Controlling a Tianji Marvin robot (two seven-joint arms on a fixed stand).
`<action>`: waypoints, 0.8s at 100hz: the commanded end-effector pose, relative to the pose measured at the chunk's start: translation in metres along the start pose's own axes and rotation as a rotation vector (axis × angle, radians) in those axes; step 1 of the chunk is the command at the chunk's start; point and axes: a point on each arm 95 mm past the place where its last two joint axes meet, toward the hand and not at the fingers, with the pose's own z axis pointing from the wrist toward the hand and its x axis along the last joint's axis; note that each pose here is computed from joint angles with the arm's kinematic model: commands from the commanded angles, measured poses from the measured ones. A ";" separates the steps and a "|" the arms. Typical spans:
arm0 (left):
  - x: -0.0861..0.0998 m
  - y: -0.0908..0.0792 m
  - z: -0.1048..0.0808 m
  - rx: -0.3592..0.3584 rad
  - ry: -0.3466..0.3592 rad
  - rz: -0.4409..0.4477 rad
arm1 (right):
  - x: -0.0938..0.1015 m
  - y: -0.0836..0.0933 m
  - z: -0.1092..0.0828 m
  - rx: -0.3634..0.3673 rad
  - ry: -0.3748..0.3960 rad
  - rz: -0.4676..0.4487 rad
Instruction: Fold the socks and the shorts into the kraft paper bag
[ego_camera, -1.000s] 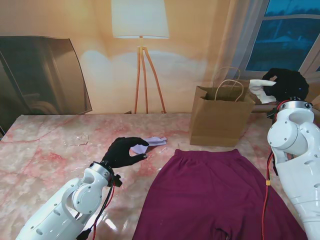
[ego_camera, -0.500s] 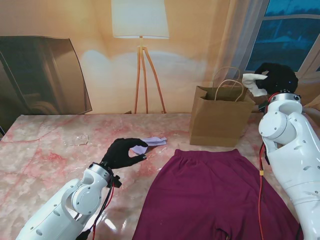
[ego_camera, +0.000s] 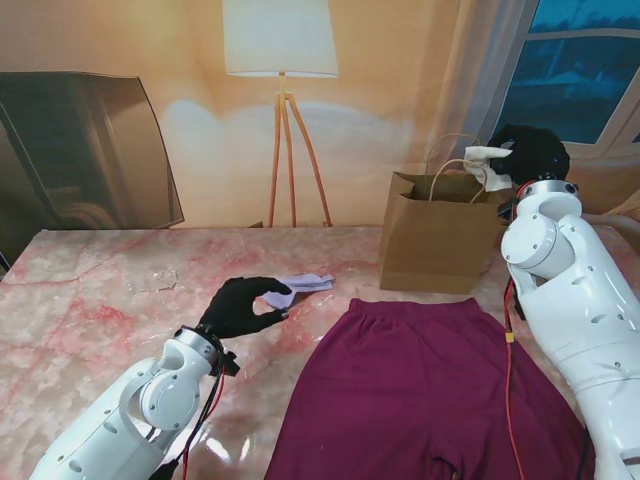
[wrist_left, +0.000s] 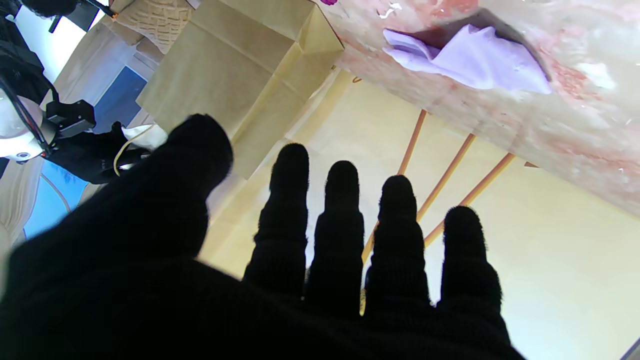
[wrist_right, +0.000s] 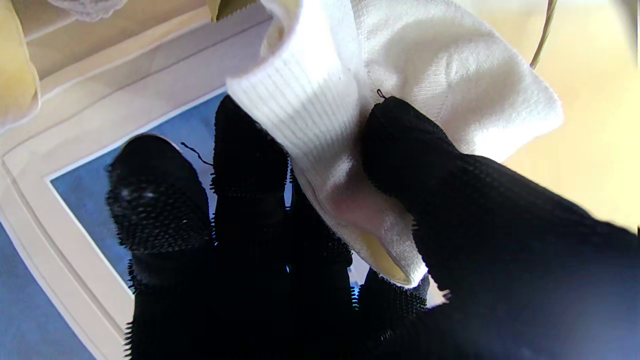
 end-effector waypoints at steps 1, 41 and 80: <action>-0.003 0.002 -0.003 -0.008 -0.005 0.000 | 0.002 -0.008 -0.001 0.024 0.003 0.006; -0.004 0.002 -0.003 -0.013 -0.007 0.000 | -0.001 -0.025 -0.002 0.124 0.008 -0.026; -0.006 0.002 -0.002 -0.015 -0.008 0.003 | -0.001 -0.034 -0.004 0.190 0.020 -0.046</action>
